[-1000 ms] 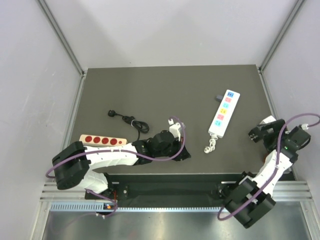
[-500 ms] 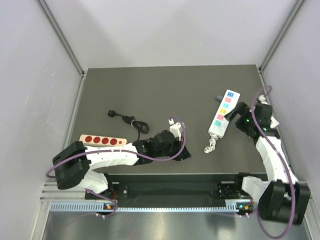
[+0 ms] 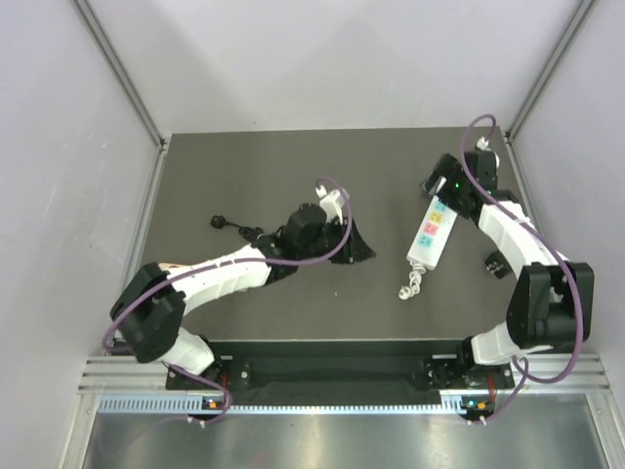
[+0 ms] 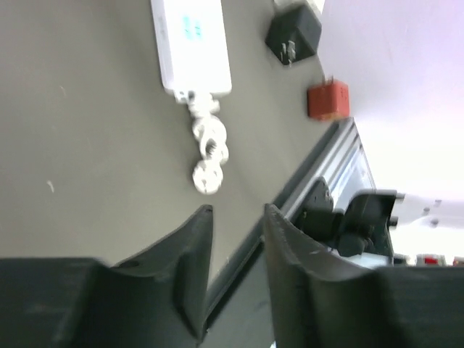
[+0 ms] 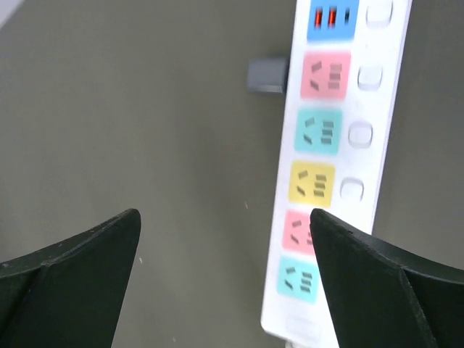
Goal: Pull the plug off the socket
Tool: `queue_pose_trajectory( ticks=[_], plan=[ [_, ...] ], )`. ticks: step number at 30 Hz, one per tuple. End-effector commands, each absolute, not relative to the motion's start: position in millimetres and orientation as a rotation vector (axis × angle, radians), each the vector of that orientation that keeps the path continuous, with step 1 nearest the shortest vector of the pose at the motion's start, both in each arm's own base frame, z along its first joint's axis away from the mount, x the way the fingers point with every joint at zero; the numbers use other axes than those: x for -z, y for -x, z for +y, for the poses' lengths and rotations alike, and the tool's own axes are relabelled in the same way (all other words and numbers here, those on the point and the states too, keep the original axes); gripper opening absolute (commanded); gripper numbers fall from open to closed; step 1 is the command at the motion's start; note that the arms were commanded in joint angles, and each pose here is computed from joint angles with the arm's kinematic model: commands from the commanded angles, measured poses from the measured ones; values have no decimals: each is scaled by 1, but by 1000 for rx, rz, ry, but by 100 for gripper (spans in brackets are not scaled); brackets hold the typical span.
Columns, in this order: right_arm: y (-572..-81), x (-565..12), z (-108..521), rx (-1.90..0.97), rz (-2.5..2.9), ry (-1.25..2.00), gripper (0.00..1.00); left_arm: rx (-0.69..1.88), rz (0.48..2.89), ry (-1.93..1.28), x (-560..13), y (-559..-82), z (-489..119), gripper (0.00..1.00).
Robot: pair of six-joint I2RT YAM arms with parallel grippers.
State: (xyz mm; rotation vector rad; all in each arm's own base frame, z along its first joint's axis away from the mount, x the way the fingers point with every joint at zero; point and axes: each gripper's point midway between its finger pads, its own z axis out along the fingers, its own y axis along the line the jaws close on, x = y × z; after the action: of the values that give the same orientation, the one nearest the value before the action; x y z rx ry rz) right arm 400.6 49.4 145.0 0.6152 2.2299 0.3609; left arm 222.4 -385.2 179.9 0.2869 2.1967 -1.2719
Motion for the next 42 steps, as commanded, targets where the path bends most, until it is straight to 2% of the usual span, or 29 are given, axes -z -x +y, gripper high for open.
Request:
queue_pose_trajectory(
  ticks=[1, 3, 7, 12, 13, 15, 16, 18, 19, 20, 27, 34, 42],
  plan=[
    [-437, -179, 42, -294, 2108, -619, 100, 1377, 2094, -329, -214, -251, -401, 41],
    [-442, -175, 37, -255, 2102, -599, 100, 1376, 2122, -342, -201, -268, -406, 49],
    [-446, -150, 18, -124, 2102, -591, 100, 1394, 2086, -362, -204, -309, -425, 53],
    [-458, -122, 9, -54, 2175, -577, 100, 1504, 2039, -357, -183, -356, -454, 52],
    [-459, -118, 9, -57, 2180, -587, 100, 1525, 1993, -365, -196, -368, -461, 51],
    [-464, -118, 10, -78, 2164, -595, 100, 1531, 2021, -369, -172, -382, -472, 48],
    [-464, -115, 9, -83, 2159, -599, 100, 1529, 1979, -387, -185, -393, -479, 47],
    [-466, -117, 7, -86, 2133, -611, 100, 1468, 2023, -411, -159, -406, -486, 47],
    [-466, -118, 2, -83, 2120, -626, 100, 1438, 1971, -451, -169, -417, -491, 47],
    [-465, -118, 0, -87, 2110, -643, 100, 1412, 1995, -456, -152, -425, -492, 47],
    [-460, -100, -38, -69, 2058, -785, 100, 1365, 1914, -462, -139, -476, -496, 48],
    [-464, -77, -46, -43, 2087, -834, 100, 1362, 1824, -508, -134, -491, -494, 48],
    [-460, -80, -38, -44, 2106, -828, 100, 1271, 1870, -536, -116, -484, -468, 48]
  ],
)
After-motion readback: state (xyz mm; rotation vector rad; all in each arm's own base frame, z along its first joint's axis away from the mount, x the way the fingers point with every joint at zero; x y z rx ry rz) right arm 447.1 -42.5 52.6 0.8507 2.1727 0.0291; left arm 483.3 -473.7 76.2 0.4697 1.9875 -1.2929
